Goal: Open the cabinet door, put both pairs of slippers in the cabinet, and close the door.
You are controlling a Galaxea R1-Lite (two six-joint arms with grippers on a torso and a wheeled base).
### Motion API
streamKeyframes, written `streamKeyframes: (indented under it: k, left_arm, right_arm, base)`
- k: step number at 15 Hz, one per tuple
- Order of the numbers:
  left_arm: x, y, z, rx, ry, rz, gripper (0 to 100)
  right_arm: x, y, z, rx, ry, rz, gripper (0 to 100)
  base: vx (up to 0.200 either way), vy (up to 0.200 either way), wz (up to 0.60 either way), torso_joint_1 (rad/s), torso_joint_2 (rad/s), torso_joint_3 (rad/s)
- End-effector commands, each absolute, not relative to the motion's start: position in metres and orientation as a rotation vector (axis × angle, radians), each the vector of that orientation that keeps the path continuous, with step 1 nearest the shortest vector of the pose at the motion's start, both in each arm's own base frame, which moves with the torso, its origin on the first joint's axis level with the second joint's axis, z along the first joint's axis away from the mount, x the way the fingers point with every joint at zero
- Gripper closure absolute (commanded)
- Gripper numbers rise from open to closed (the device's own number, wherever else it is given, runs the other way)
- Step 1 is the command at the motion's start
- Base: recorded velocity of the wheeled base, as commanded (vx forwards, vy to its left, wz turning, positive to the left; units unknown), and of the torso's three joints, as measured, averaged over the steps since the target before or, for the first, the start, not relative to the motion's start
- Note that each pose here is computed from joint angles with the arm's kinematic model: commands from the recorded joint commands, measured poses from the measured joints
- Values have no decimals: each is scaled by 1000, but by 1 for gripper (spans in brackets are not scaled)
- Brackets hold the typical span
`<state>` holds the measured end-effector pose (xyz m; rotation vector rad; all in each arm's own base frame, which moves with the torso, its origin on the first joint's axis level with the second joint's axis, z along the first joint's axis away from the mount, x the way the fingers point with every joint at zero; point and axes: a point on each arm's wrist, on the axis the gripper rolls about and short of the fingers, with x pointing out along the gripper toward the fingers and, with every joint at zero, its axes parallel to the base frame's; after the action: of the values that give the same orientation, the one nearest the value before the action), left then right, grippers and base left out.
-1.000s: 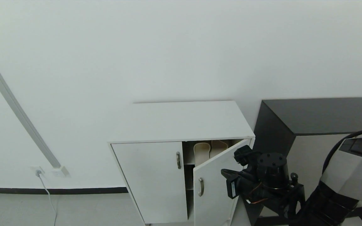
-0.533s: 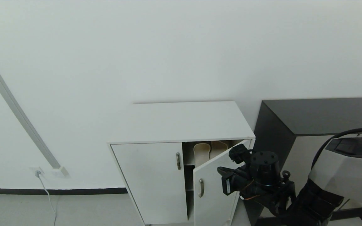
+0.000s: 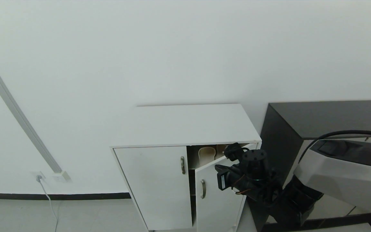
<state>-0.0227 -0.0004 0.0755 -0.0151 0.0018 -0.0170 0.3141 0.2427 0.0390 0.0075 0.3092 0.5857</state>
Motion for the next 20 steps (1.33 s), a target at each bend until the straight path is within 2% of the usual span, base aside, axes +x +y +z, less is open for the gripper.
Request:
streamKeyframes:
  k: [1, 11, 20]
  left_arm:
    - [-23, 0, 76, -15, 2, -18, 100]
    - [-23, 0, 76, -15, 2, -17, 100]
    - [-23, 0, 76, -15, 2, -17, 100]
  right_arm:
    - [326, 249, 30, 1, 317, 580, 100]
    - [367, 261, 17, -37, 309, 533, 100]
    - [391, 254, 18, -37, 303, 485, 100]
  base:
    - [0, 0, 0, 0, 0, 0]
    - [0, 0, 0, 0, 0, 0]
    - [0, 0, 0, 0, 0, 0]
